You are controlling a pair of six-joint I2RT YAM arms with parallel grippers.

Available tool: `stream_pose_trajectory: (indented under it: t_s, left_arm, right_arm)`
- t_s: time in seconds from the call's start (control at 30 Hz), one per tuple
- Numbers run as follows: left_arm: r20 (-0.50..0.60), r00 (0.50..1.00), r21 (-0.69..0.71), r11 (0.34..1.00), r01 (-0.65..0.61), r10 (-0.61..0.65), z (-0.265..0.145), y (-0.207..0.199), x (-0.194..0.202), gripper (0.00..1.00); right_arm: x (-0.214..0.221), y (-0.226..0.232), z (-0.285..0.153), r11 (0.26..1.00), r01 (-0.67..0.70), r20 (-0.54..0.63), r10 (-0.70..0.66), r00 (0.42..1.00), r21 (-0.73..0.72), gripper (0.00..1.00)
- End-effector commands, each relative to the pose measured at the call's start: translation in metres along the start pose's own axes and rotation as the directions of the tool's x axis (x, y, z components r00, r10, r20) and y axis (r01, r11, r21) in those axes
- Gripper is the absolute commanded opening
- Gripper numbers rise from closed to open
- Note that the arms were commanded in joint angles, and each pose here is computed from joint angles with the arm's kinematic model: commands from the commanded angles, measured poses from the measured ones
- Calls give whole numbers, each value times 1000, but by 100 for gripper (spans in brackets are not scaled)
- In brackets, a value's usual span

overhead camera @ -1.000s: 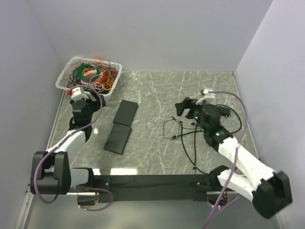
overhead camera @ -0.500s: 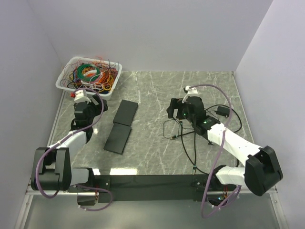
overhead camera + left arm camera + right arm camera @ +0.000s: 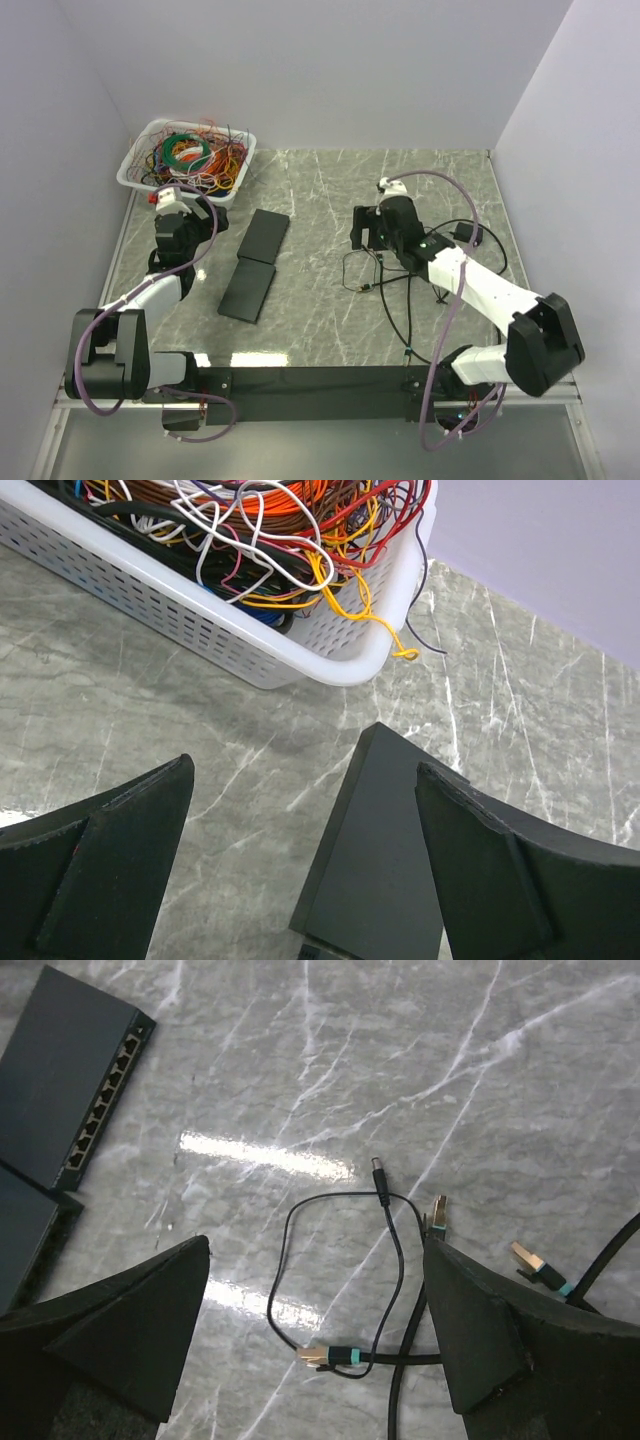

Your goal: Insert the plug into the switch port

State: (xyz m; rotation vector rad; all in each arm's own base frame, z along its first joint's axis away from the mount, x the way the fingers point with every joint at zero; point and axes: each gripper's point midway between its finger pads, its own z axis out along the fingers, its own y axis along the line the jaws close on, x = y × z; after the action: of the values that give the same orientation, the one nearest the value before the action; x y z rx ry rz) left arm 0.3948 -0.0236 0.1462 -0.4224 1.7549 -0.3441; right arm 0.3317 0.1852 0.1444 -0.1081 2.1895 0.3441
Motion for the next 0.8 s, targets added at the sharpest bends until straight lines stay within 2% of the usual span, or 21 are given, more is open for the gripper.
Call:
stream_pose_trajectory:
  t_s: [0.0,0.13,0.33,0.53,0.57,0.6,0.77]
  left_arm:
    - [26,999,23,1000,21,-22,-3,-5,-9,99]
    - [13,999,24,999,30,-31,-1,-4,-6,99]
    - [1,999,11,999,49,-49,2,5,-6,99]
    - [-5,998,13,998,63,-63,2,6,-6,98]
    - [-1,998,14,998,64,-64,2,6,-7,98]
    - [-3,998,12,998,64,-64,2,7,-6,98]
    - [-12,998,3,998,69,-69,5,9,-6,97]
  right_arm:
    - [-5,-2,8,999,17,-57,-15,998,33,91]
    - [10,0,25,1000,10,-155,-6,988,28,88]
    - [24,-11,34,997,20,-205,-4,979,77,79]
    - [44,-31,48,993,-35,-251,64,966,117,62]
    - [45,-31,51,993,-48,-256,73,964,104,54]
    - [47,-32,53,994,-54,-265,79,961,100,51]
    - [53,-39,69,992,-76,-293,102,951,100,49]
